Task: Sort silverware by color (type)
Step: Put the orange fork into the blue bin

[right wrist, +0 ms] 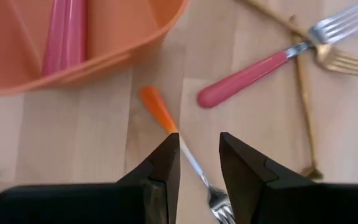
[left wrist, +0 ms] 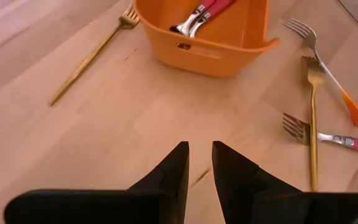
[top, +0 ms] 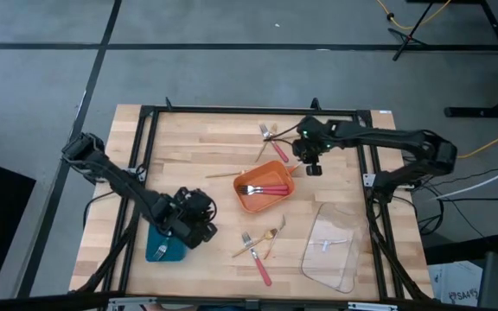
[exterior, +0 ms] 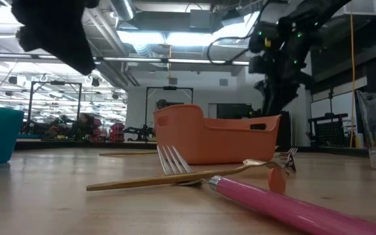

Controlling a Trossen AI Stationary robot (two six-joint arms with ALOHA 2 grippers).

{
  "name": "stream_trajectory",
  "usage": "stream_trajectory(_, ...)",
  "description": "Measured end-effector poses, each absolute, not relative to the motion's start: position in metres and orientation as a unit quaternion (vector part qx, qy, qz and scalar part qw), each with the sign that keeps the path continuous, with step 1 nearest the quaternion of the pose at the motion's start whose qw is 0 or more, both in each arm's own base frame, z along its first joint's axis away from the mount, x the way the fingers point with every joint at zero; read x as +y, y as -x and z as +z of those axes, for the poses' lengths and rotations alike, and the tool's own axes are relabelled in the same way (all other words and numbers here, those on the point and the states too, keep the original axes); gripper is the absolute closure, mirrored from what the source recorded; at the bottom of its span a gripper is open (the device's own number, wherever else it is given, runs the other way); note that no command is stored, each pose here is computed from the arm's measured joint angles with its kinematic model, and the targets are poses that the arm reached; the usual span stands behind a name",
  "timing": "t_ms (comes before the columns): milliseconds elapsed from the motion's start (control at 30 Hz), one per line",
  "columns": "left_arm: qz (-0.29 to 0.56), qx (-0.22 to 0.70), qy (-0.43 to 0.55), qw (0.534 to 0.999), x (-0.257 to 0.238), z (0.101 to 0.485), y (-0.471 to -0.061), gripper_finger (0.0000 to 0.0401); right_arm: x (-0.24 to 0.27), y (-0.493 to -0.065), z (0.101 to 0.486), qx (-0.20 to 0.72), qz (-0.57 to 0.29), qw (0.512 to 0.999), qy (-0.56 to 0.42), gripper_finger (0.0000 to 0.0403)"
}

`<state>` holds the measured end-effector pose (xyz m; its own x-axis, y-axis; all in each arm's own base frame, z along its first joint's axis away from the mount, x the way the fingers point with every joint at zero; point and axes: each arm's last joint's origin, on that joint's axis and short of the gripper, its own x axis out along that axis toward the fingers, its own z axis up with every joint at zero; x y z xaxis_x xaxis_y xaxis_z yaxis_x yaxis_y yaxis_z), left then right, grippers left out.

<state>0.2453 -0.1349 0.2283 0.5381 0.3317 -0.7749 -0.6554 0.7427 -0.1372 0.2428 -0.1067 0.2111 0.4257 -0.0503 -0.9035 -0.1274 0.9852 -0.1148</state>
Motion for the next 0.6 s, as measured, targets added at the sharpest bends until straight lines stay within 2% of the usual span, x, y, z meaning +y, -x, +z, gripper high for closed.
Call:
stream_trajectory(233, 0.285, 0.39, 0.204, 0.851, -0.127, 0.229, -0.251, 0.0337, -0.11, -0.249, 0.189, 0.572, 0.045, 0.815, 0.079, 0.0301)
stream_trajectory(600, 0.287, 0.39, 0.205, 0.851, -0.126, 0.229, -0.252, 0.0337, -0.123, -0.252, 0.159, 0.631, 0.028, 0.771, 0.082, 0.0301)
